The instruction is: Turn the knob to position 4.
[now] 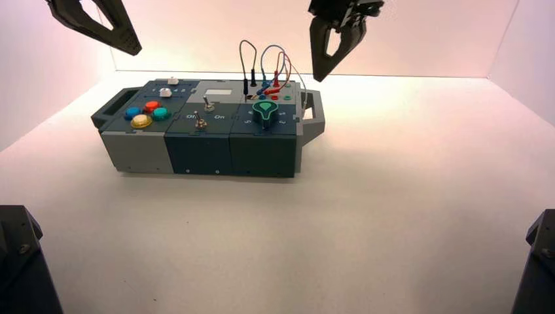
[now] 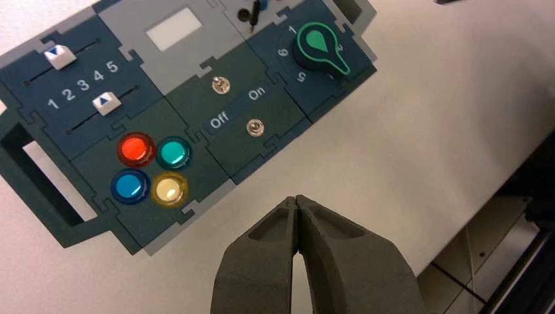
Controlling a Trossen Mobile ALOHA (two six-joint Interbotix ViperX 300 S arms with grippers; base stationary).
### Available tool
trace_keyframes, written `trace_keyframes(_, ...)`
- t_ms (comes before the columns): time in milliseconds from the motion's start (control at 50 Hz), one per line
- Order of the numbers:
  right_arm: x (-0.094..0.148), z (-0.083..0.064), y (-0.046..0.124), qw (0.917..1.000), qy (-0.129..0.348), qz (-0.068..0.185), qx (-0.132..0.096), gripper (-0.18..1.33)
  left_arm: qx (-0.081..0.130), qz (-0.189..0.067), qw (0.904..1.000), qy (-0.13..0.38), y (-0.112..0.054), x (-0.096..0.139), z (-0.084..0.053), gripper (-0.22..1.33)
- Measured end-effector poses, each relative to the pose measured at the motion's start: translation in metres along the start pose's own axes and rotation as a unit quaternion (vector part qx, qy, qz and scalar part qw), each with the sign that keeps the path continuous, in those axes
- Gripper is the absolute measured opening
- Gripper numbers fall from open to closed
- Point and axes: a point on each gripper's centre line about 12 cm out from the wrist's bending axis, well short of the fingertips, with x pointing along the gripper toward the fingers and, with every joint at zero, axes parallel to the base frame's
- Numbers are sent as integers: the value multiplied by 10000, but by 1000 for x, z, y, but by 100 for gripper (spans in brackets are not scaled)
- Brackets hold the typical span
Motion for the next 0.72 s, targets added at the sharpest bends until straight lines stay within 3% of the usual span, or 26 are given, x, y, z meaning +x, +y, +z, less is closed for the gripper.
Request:
trace_keyframes(260, -1, -5, 3, 9999, 6, 73, 73, -14, -17, 47, 10000, -82, 2, -4, 6, -17)
trace_keyframes(720, -8, -6, 1, 9998, -53, 73, 150, -14, -50, 14, 10000, -17, 3, 0, 6, -17)
